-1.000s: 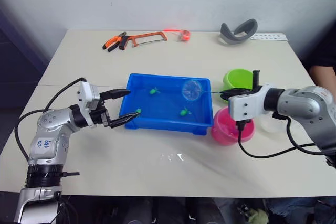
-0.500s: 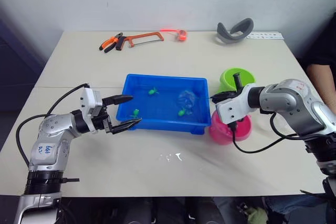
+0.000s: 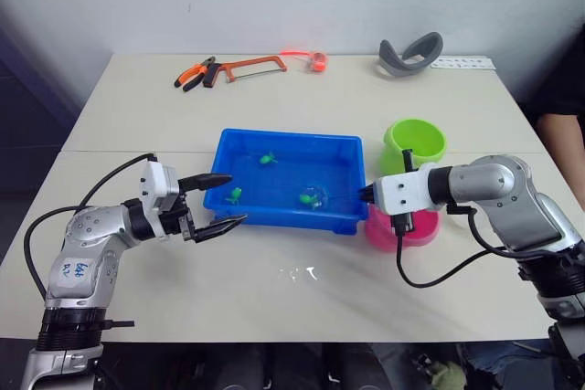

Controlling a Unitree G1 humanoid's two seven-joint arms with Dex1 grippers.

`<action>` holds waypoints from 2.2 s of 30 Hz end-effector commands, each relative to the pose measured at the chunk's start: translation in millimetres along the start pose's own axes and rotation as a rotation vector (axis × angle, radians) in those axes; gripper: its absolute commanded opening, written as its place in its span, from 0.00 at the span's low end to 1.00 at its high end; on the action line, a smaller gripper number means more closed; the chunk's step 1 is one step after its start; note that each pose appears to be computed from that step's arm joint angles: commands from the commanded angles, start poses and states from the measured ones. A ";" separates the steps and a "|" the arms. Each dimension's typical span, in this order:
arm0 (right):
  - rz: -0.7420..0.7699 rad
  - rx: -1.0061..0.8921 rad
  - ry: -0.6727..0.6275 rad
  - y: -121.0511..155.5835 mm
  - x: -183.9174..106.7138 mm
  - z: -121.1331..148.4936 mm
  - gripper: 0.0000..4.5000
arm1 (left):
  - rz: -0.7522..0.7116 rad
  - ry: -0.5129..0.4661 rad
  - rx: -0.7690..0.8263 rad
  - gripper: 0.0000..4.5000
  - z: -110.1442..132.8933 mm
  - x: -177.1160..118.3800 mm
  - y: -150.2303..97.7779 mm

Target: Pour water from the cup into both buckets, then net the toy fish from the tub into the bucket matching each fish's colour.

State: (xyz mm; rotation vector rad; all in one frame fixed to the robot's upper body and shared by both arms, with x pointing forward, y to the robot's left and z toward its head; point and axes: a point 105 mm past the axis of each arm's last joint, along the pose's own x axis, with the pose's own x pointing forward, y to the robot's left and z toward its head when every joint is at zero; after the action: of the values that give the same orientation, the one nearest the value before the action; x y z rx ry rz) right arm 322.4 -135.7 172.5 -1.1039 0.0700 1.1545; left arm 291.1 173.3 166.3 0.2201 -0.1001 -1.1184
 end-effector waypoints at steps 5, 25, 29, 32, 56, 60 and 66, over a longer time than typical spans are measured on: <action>-0.076 0.380 -0.319 2.5 -18.0 19.6 0.00 | 0.003 -0.025 0.022 0.99 8.5 -3.0 -0.9; -0.365 0.581 -0.411 3.2 -68.3 12.6 0.00 | -0.020 -0.113 0.037 0.99 22.4 18.6 6.6; -0.409 0.572 -0.421 2.9 -79.9 17.2 0.00 | -0.038 -0.131 0.035 0.99 30.0 29.7 9.4; -0.454 0.567 -0.411 -1.4 -91.1 16.1 0.00 | -0.038 -0.155 0.028 0.99 38.3 38.2 13.0; -0.734 0.095 0.232 -36.9 -148.6 -97.1 0.00 | -0.081 -0.141 -0.008 0.99 76.7 116.4 1.3; -0.672 -0.145 0.333 -34.5 -143.9 -98.5 0.00 | -0.076 -0.159 -0.020 0.99 78.0 118.7 -0.6; -0.600 -0.473 0.443 -35.0 -141.6 -95.2 0.00 | -0.079 -0.174 -0.029 0.99 77.3 118.5 -2.9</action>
State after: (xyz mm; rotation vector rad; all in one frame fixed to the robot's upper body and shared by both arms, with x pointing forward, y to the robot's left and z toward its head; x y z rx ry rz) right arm 330.0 -301.8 215.0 -1.5381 -0.1436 0.3949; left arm 332.2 58.1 225.1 0.0783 -0.1677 -1.2033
